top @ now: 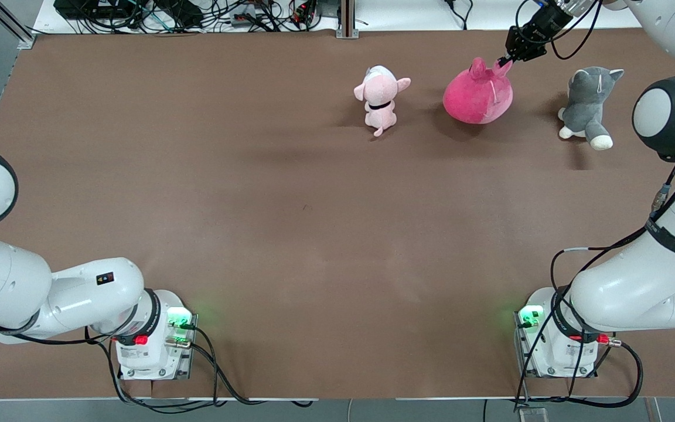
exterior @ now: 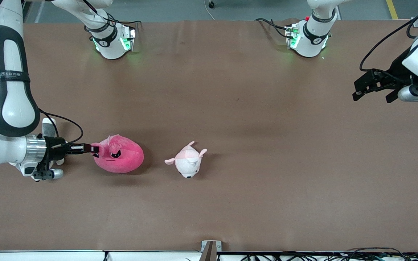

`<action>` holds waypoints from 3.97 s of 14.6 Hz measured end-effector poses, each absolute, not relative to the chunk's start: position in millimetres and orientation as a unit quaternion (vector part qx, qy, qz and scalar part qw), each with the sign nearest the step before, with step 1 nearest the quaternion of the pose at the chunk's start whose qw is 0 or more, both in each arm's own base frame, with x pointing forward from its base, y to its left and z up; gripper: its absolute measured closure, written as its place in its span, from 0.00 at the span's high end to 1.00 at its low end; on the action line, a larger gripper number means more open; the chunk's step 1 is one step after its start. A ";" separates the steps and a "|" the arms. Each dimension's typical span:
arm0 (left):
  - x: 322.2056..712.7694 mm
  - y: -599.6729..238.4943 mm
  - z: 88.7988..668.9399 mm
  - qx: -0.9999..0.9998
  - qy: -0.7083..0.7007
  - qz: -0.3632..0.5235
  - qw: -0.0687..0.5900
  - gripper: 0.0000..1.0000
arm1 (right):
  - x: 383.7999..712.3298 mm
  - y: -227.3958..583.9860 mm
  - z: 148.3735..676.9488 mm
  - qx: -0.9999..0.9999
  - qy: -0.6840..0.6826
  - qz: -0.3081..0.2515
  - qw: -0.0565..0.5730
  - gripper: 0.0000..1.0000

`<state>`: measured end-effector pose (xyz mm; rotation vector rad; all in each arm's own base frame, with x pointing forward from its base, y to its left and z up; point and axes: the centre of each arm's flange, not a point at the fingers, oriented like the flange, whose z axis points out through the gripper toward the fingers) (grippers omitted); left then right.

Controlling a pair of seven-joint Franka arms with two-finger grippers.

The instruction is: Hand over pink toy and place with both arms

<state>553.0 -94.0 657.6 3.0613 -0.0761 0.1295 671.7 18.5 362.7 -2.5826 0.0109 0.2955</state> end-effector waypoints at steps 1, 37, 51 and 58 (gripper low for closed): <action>550.4 -95.7 661.2 0.998 -0.026 0.046 0.037 1.00 | 672.3 16.2 357.1 -0.956 0.006 0.112 0.271 0.08; 551.9 -59.9 651.9 0.999 0.005 0.041 0.015 1.00 | 639.3 -29.2 583.7 -0.999 0.043 0.001 0.015 1.00; 551.0 -65.1 651.6 0.999 0.001 0.040 0.017 1.00 | 586.6 -44.8 635.8 -0.999 0.043 -0.013 0.019 1.00; 550.9 -65.7 651.6 0.999 0.001 0.040 0.017 1.00 | 553.3 -40.3 623.7 -0.999 0.038 -0.024 0.018 1.00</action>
